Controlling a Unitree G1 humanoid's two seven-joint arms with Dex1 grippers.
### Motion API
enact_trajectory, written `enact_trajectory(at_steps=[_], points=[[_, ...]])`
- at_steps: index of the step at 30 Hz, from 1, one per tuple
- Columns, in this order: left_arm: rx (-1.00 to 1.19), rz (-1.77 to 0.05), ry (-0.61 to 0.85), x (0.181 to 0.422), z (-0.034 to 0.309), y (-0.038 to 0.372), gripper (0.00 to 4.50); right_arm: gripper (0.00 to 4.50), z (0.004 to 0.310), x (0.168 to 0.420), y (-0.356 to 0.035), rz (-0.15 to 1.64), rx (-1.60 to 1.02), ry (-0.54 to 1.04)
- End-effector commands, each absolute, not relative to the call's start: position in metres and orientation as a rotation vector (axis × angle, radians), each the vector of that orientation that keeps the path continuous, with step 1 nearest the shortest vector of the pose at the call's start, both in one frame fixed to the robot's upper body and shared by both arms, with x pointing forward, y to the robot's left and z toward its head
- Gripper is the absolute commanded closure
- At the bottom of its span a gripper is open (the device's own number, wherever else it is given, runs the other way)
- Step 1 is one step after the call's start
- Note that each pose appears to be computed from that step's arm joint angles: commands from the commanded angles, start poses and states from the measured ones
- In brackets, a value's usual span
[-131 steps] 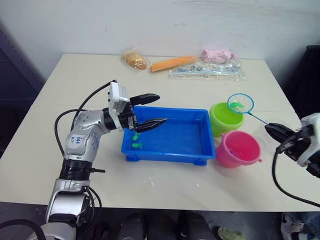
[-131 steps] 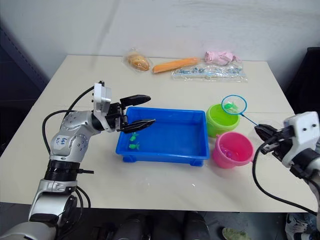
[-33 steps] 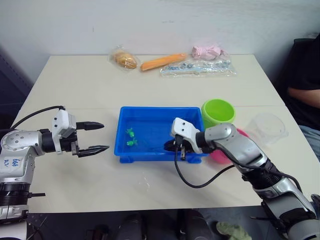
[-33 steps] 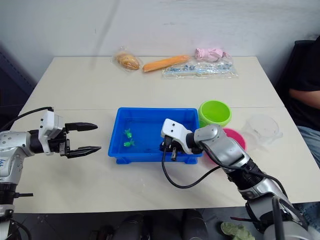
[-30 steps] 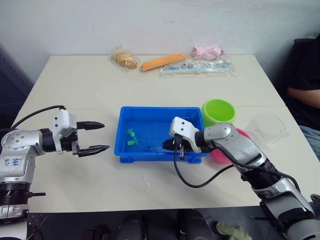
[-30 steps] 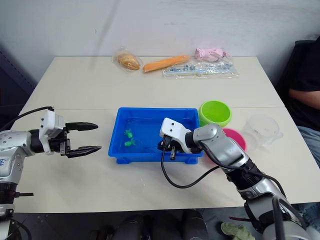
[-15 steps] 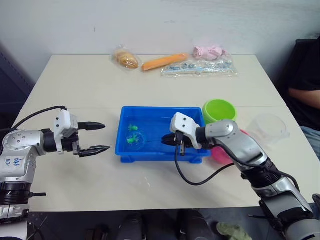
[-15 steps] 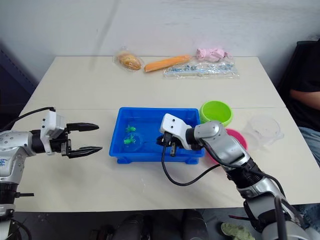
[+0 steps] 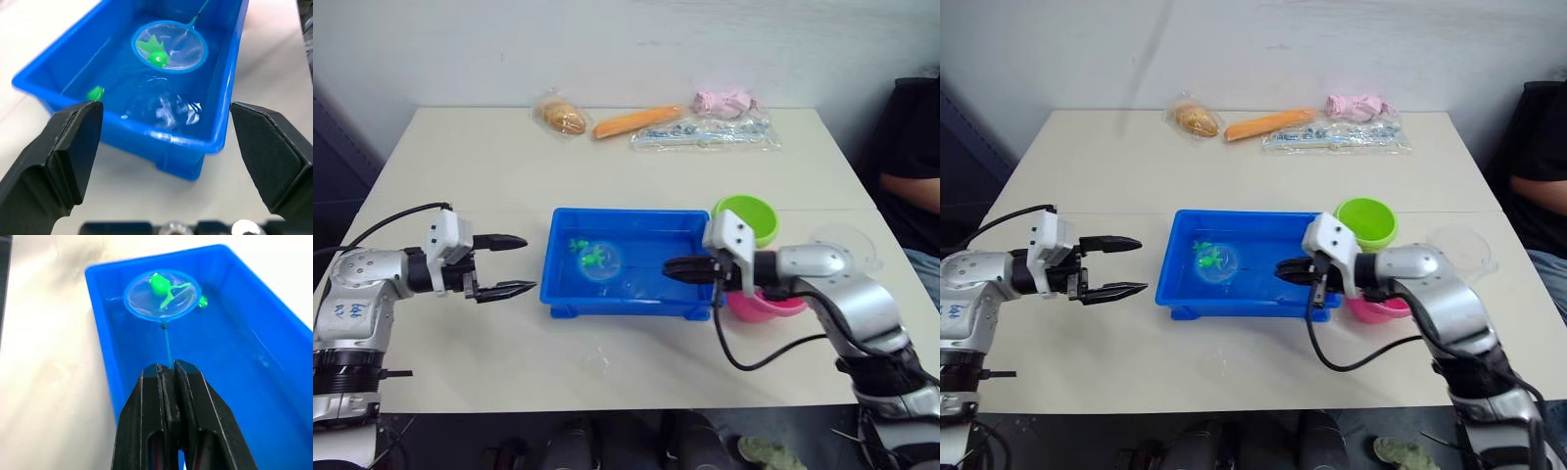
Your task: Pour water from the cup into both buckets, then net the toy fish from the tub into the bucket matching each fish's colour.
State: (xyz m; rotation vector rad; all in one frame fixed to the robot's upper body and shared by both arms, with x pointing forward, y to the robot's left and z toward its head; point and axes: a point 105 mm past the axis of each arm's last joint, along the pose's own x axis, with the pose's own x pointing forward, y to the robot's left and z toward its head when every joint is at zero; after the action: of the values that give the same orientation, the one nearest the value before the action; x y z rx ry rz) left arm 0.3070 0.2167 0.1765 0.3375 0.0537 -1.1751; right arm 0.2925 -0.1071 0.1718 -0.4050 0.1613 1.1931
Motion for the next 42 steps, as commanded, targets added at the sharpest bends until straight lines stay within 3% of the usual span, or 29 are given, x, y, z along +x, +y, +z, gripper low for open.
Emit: enact_trajectory(at_steps=[1,6,12,25,31,42], points=[[0.337,-1.233,-0.039,0.308,0.194,0.202,0.05,4.50,0.189,0.281,-0.117,1.163,-0.381,0.106],[0.325,-1.325,-0.147,0.307,0.211,0.168,0.05,4.50,0.202,0.271,-0.143,1.041,-0.321,0.079],[0.235,-1.356,-0.178,0.310,0.216,0.147,0.05,4.50,0.214,0.261,-0.185,0.860,-0.327,0.065],[0.152,-1.375,-0.194,0.313,0.211,0.125,0.05,4.50,0.225,0.271,-0.281,0.428,-0.447,0.047],[0.155,-1.371,-0.195,0.314,0.210,0.127,0.05,4.50,0.218,0.283,-0.305,0.292,-0.589,0.077],[0.164,-1.355,-0.193,0.311,0.207,0.132,0.05,4.50,0.212,0.292,-0.308,0.258,-0.993,0.020]])
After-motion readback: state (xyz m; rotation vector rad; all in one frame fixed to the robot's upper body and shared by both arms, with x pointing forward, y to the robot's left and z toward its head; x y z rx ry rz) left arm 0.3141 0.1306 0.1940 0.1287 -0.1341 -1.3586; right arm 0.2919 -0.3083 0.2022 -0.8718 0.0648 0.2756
